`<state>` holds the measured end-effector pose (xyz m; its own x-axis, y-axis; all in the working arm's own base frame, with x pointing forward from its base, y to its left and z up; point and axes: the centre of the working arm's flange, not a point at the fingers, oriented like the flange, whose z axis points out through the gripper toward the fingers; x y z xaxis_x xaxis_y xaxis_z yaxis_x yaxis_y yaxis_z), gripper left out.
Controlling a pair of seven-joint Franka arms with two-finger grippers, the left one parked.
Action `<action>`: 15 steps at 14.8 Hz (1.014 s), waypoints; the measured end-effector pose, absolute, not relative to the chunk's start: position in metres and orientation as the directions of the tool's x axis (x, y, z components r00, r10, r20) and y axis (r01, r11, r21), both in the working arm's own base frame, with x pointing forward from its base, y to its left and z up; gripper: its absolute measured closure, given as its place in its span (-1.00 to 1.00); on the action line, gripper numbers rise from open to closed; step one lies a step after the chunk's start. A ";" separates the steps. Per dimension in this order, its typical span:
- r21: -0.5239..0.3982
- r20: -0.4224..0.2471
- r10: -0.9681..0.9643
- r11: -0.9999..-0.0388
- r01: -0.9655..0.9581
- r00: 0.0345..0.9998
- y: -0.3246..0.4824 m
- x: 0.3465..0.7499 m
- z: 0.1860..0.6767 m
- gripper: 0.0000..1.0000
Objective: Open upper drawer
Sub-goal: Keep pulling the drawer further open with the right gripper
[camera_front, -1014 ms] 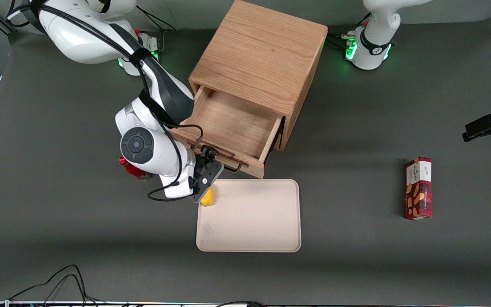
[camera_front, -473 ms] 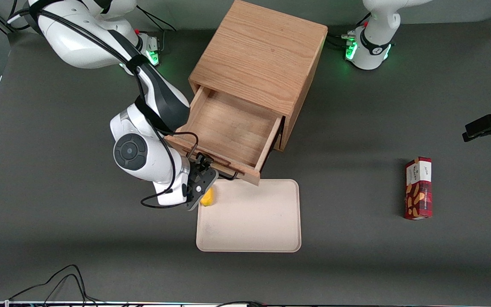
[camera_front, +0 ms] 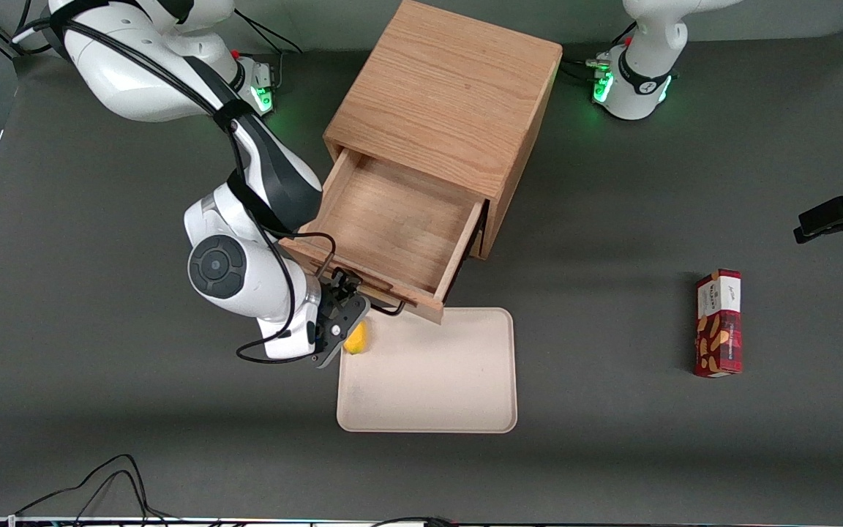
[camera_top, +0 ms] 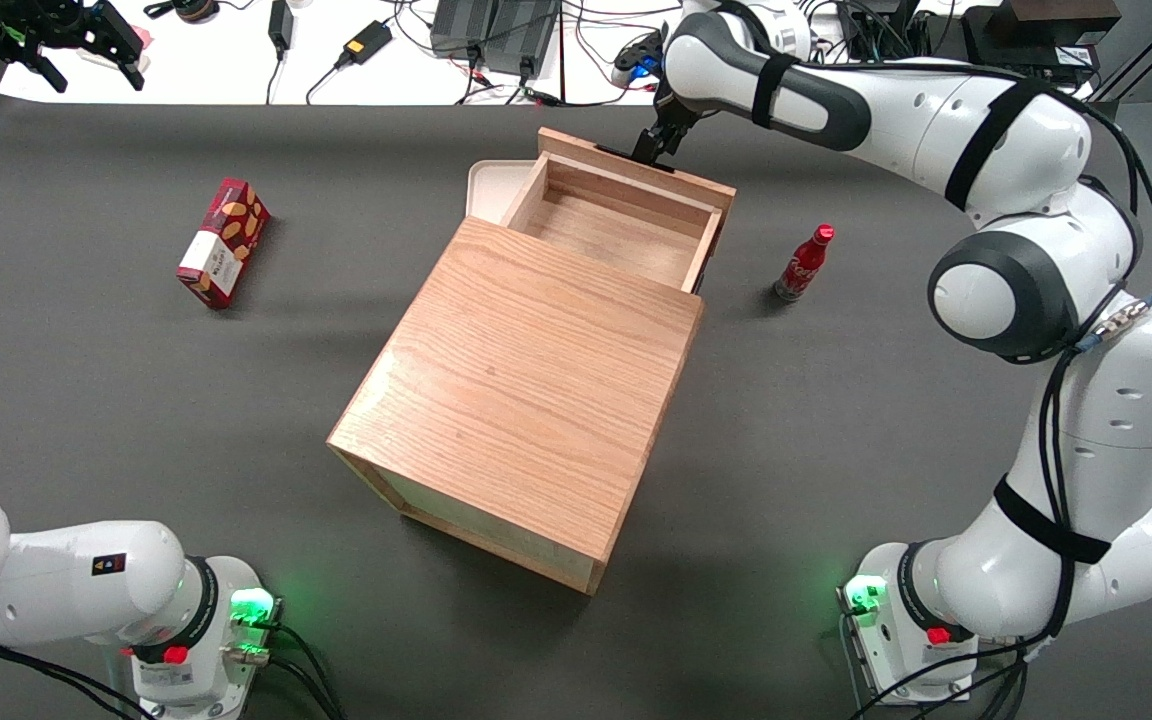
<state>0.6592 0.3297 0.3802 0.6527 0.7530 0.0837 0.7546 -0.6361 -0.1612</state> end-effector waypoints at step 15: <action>-0.131 0.093 0.745 -0.648 0.750 0.660 0.309 0.675 0.384 -1.00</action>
